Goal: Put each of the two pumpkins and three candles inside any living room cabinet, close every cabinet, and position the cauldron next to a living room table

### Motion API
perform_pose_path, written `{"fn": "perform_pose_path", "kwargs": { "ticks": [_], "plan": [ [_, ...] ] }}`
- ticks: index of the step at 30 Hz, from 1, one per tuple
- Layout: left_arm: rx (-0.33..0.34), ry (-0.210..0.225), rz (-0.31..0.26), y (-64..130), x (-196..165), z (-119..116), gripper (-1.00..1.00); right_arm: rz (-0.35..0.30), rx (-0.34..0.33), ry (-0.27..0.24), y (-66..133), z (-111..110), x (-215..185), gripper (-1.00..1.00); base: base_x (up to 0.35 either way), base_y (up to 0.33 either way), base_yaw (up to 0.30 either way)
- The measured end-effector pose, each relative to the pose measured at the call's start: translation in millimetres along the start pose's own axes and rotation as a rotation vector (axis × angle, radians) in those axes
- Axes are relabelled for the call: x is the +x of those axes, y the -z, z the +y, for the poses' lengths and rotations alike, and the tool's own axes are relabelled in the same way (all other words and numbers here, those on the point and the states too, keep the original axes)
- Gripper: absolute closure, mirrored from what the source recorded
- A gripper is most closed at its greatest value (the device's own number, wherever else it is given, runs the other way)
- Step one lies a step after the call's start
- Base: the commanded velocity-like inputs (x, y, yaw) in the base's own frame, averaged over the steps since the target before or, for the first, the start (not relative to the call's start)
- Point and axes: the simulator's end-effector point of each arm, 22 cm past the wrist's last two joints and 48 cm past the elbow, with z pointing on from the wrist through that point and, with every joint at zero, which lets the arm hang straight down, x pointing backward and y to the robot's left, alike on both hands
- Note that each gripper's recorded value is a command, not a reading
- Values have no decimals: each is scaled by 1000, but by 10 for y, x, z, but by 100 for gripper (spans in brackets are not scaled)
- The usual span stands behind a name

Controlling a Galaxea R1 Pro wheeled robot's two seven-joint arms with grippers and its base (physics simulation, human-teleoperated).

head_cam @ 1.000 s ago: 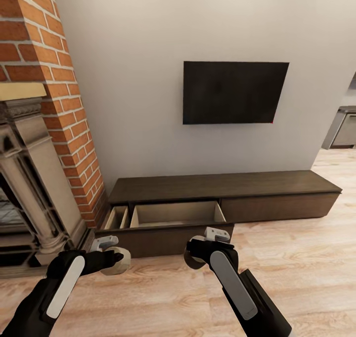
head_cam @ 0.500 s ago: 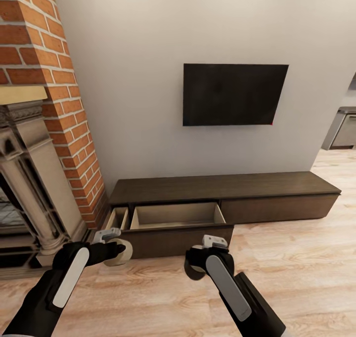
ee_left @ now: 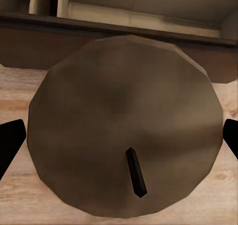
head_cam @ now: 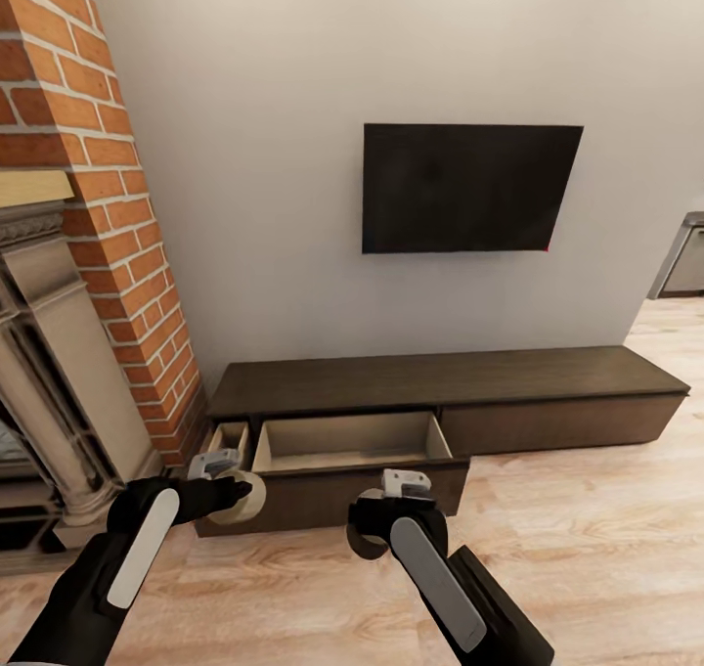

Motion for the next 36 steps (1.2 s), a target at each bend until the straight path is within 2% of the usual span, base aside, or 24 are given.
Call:
{"fn": "perform_pose_path", "kwargs": {
  "ticks": [36],
  "plan": [
    [-1,0,0,-1,1,6,100,-20,-5,-23,5,11,-47,100,298,0,0]
  ]
}}
